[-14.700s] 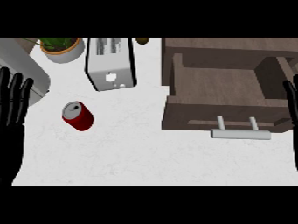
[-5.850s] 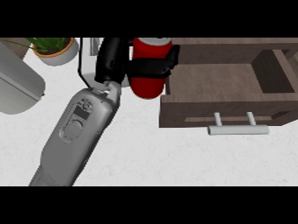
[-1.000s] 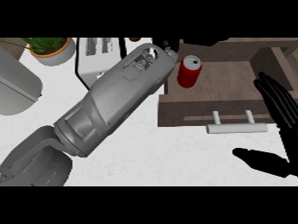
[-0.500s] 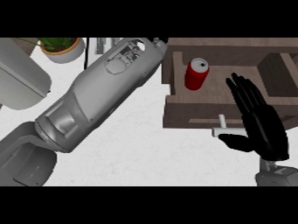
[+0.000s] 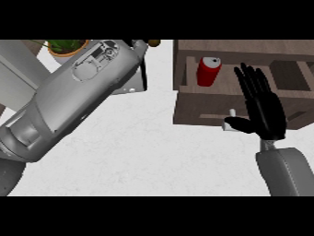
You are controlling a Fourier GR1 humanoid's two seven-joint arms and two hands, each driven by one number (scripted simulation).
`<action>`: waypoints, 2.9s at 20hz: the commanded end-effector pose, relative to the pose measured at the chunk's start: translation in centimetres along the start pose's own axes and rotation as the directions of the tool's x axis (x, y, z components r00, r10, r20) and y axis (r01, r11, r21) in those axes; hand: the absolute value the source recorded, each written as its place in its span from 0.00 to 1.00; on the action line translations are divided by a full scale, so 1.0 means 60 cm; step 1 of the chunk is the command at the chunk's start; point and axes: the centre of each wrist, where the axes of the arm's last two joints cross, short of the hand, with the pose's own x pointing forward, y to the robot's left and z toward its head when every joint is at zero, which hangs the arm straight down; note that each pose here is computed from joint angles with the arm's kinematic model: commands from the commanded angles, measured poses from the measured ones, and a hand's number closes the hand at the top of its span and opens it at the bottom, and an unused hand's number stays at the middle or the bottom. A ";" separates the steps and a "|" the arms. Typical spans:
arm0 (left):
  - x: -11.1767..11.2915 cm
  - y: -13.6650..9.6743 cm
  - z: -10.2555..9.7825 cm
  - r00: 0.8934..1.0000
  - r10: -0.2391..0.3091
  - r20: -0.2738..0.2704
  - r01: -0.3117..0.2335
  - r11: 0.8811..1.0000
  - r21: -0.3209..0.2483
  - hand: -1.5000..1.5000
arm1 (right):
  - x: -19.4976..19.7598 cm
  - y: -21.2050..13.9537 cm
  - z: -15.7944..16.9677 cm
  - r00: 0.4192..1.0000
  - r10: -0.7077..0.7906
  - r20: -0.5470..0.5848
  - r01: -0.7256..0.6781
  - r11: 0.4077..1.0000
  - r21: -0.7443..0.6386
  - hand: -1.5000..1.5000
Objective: Pick up the can, place it into the drawer and close the drawer
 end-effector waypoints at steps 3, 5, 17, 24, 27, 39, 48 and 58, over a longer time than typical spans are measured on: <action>0.004 0.044 0.005 1.000 -0.014 -0.013 0.014 1.000 -0.003 0.00 | -0.009 0.071 -0.006 0.998 0.035 -0.043 -0.032 0.997 0.070 0.00; -0.017 0.043 0.028 1.000 -0.009 -0.005 0.009 1.000 -0.002 0.00 | -0.020 0.074 -0.018 0.996 0.066 -0.058 -0.063 0.997 0.043 0.00; -0.023 0.100 0.049 0.999 -0.015 -0.043 0.013 0.999 -0.029 0.00 | -0.015 0.070 -0.144 0.991 0.113 -0.074 -0.119 0.989 -0.088 0.00; -0.048 0.122 0.073 0.999 -0.019 -0.041 0.018 0.999 -0.029 0.00 | 0.003 0.064 -0.194 0.988 0.129 -0.090 -0.139 0.983 -0.120 0.00; -0.071 0.128 0.092 0.999 -0.030 -0.041 0.028 0.999 -0.035 0.00 | 0.004 0.055 -0.209 0.987 0.139 -0.076 -0.149 0.978 -0.149 0.00; -0.069 0.175 0.094 0.998 -0.030 -0.048 0.029 0.999 -0.028 0.00 | 0.026 0.017 -0.261 0.990 0.094 -0.104 -0.111 0.978 -0.178 0.00; -0.113 0.177 0.118 0.998 -0.033 -0.049 0.032 0.999 -0.027 0.00 | 0.077 0.003 -0.289 0.982 -0.185 -0.040 0.171 0.957 -0.233 0.00; -0.127 0.191 0.135 0.997 -0.011 -0.071 0.009 1.000 -0.030 0.00 | 0.092 -0.007 -0.301 0.838 -0.544 -0.027 0.516 0.809 -0.281 0.00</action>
